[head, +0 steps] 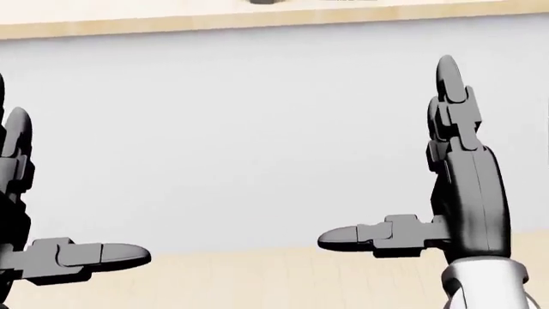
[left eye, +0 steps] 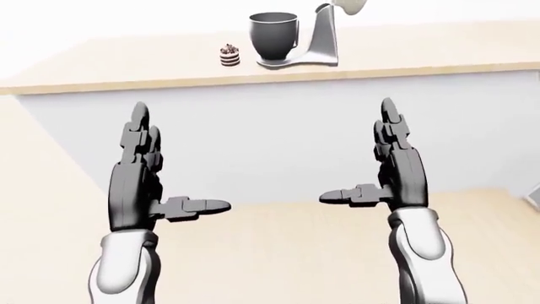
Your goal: Place the cake in the stand mixer bowl.
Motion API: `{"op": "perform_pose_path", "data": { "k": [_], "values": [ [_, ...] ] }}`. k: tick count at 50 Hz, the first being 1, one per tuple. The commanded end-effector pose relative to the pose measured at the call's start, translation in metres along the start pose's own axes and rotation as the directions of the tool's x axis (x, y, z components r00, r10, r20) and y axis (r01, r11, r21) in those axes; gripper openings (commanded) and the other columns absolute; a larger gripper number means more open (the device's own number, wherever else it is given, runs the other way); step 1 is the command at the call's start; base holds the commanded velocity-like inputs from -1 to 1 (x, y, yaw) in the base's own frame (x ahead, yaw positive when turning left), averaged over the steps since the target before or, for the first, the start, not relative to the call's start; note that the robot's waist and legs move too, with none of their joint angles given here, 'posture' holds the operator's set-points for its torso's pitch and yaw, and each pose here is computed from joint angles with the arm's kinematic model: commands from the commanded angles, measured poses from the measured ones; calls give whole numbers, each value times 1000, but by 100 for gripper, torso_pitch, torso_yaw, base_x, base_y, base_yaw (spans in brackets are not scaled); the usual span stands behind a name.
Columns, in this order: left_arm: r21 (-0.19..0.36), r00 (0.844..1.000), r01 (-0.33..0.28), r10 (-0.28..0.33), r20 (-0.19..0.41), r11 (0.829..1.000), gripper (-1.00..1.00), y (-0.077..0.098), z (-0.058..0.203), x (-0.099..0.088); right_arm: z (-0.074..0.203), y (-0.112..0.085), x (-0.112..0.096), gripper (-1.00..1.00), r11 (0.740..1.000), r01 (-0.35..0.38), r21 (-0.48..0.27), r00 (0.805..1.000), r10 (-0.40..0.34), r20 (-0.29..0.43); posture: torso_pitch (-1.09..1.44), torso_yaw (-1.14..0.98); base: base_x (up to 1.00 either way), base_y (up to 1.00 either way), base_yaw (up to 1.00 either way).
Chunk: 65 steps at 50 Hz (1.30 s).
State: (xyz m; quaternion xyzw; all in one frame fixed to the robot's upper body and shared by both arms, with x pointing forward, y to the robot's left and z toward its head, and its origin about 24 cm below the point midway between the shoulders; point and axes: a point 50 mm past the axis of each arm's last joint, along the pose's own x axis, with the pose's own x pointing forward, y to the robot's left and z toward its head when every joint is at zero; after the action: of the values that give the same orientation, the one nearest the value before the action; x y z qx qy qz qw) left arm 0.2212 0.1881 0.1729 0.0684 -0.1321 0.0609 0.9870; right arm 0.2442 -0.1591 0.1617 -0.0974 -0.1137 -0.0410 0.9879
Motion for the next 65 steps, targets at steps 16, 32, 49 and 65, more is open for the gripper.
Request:
{"op": "perform_pose_path", "data": {
  "k": [16, 32, 49, 65],
  "values": [
    [-1, 995, 15, -15, 101, 1000, 100, -3, 16, -1, 19, -8, -2, 100, 998, 55, -8, 991, -53, 121, 0, 0, 0, 6, 0],
    [2, 994, -2, 1, 110, 1000, 100, 2, 17, 2, 20, -8, -2, 100, 998, 60, -25, 990, -56, 130, 0, 0, 16, 0, 0],
    [3, 994, -5, 4, 111, 1000, 100, 3, 18, 3, 23, -9, -5, 100, 998, 63, -29, 989, -58, 137, 0, 0, 23, 0, 0],
    [4, 994, -6, 6, 109, 1000, 100, 4, 16, 0, 23, -9, -4, 100, 998, 59, -27, 989, -54, 139, 0, 0, 23, 0, 0]
  ]
}}
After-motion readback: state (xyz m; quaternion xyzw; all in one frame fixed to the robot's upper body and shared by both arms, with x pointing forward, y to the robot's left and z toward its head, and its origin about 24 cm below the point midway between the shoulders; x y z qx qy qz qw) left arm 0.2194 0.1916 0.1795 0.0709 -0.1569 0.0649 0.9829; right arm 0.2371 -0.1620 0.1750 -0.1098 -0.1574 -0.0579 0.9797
